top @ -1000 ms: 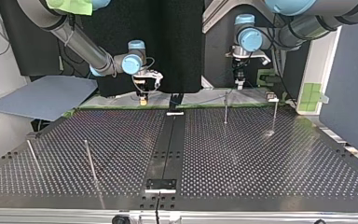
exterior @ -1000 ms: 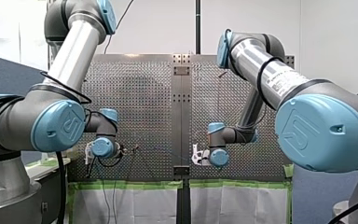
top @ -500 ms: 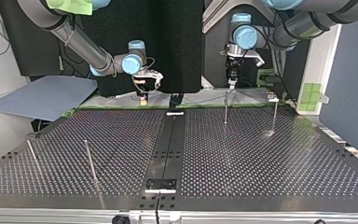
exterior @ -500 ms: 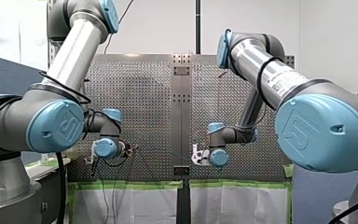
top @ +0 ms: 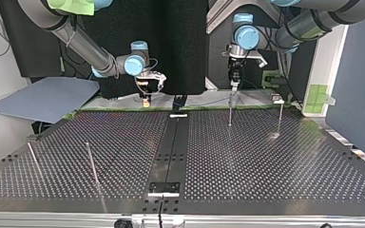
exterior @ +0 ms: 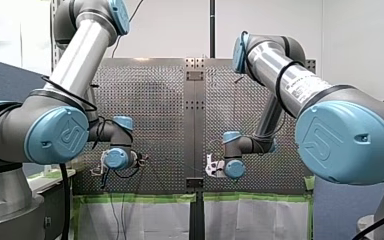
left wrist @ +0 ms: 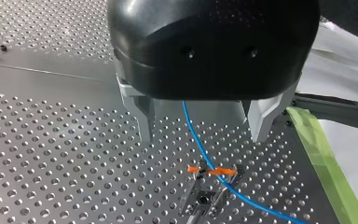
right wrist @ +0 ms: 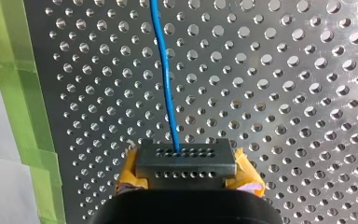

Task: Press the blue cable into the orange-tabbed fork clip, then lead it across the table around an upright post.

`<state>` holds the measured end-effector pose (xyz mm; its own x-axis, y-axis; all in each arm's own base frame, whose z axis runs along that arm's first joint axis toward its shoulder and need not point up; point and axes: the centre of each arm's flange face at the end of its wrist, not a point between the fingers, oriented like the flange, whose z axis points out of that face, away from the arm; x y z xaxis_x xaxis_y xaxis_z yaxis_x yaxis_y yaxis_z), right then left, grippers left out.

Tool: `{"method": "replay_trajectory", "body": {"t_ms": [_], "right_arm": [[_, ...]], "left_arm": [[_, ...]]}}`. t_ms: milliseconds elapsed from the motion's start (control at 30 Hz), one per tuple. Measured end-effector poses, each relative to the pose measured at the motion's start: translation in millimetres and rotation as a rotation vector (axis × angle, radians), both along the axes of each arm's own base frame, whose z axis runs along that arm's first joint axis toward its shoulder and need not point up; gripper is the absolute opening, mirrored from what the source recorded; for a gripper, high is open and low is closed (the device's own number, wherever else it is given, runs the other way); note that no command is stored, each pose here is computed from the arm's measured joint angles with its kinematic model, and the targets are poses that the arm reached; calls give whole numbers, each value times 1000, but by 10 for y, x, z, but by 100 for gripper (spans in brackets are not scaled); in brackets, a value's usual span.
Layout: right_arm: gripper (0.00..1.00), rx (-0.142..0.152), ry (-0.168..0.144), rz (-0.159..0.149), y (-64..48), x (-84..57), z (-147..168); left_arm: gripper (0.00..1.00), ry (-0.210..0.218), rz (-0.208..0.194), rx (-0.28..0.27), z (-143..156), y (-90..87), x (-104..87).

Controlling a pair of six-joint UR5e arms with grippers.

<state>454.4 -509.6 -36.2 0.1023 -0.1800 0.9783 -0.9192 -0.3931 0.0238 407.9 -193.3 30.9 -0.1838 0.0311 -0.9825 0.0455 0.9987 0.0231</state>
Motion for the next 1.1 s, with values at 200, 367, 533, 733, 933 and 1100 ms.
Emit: {"method": "replay_trajectory", "body": {"t_ms": [200,367,533,733,933,1100], "right_arm": [[0,2,2,4,6,3,-2],[0,3,3,5,8,3,-3],[0,3,3,6,13,9,-3],[0,3,5,8,21,17,-4],[0,3,6,9,26,23,-4],[0,4,6,9,27,22,-4]], "left_arm": [[100,0,10,-8,-4,1,-4],[100,1,20,-9,-6,7,-9],[100,11,12,-8,-12,-12,-25],[100,25,-41,-5,7,-151,-22],[100,18,-55,-15,66,-334,32],[100,3,-52,-43,139,-516,98]]}}
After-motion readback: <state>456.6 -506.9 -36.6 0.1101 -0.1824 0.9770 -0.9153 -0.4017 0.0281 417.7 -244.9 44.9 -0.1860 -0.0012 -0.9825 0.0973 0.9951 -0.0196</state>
